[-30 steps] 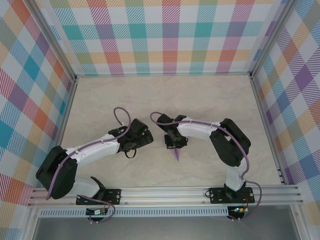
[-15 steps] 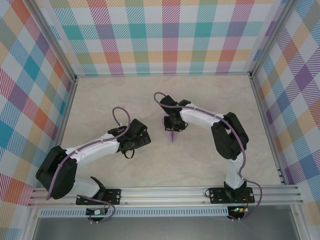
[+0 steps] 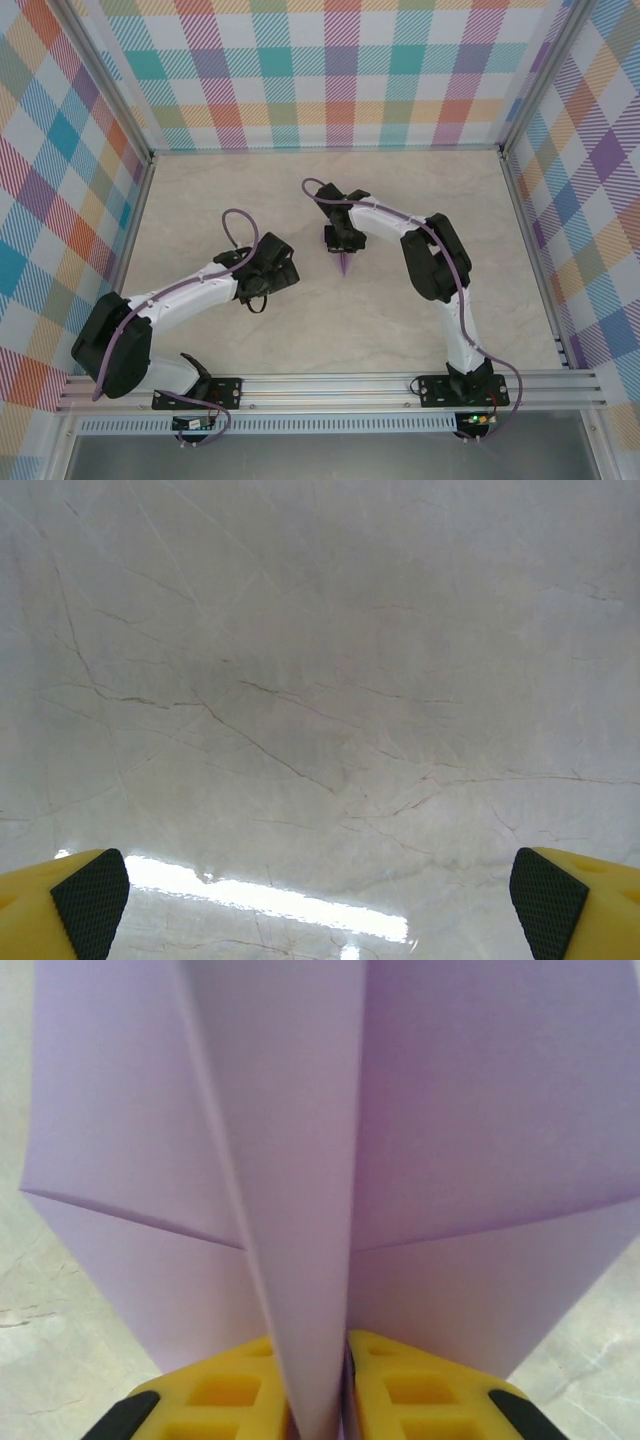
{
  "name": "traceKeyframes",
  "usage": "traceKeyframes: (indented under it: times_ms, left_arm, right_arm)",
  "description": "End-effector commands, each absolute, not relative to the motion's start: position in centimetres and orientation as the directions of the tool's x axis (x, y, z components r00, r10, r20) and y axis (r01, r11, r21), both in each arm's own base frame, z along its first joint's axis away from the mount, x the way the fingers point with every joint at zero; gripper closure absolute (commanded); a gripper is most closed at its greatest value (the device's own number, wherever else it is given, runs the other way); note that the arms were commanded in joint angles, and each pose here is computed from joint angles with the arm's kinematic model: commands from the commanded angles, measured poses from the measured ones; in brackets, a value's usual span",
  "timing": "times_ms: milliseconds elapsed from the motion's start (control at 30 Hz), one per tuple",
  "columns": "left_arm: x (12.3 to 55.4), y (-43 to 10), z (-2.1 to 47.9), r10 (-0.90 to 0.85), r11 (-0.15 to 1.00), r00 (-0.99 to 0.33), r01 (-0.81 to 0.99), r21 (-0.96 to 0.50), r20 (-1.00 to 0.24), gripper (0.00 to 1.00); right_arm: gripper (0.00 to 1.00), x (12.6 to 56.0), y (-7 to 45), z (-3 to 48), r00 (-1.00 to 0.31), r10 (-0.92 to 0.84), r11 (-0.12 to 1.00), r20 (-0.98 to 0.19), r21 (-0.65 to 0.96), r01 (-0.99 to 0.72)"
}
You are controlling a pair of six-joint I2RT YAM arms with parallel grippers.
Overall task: Fold a paper plane with a square sheet of paper (pick it up from the middle)
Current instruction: Move the paper plane to the center of the table.
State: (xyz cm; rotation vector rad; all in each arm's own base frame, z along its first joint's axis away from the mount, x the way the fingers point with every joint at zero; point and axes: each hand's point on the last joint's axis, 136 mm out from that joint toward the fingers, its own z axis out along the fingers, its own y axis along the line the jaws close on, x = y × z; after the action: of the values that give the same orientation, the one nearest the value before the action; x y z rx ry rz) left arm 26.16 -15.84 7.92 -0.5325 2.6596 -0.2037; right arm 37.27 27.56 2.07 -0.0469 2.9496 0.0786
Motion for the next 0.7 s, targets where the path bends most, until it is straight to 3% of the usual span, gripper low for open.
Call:
traceKeyframes:
  times_ms: [0,133,333,500,667]
  left_arm:
    - [26.4,-15.1,9.0,-0.401,0.916,-0.839,-0.358,-0.183,-0.367,0.00]
    - [26.9,-14.1,10.6,-0.414,0.910,-0.831,-0.383,-0.156,-0.373,0.00]
    - [28.6,-12.0,13.4,-0.474,0.880,-0.773,-0.438,-0.187,-0.422,0.00]
    - [30.7,-9.0,15.1,-0.469,0.876,-0.725,-0.454,-0.162,-0.504,0.00]
    - [32.4,-6.2,16.1,-0.402,0.895,-0.692,-0.436,-0.097,-0.600,0.00]
  right_arm:
    - [0.77,37.3,27.3,1.7,-0.983,-0.009,0.999,-0.183,0.034,-0.015]
    - [0.67,37.9,27.8,4.4,-0.971,0.014,0.997,-0.239,0.081,-0.005]
    - [0.34,38.5,27.1,12.4,-0.919,0.041,0.986,-0.393,0.164,-0.026]
    - [0.18,38.8,22.2,18.3,-0.853,0.126,0.980,-0.506,0.200,0.026]
    - [0.00,39.4,14.7,21.7,-0.741,0.182,0.983,-0.646,0.138,0.121]
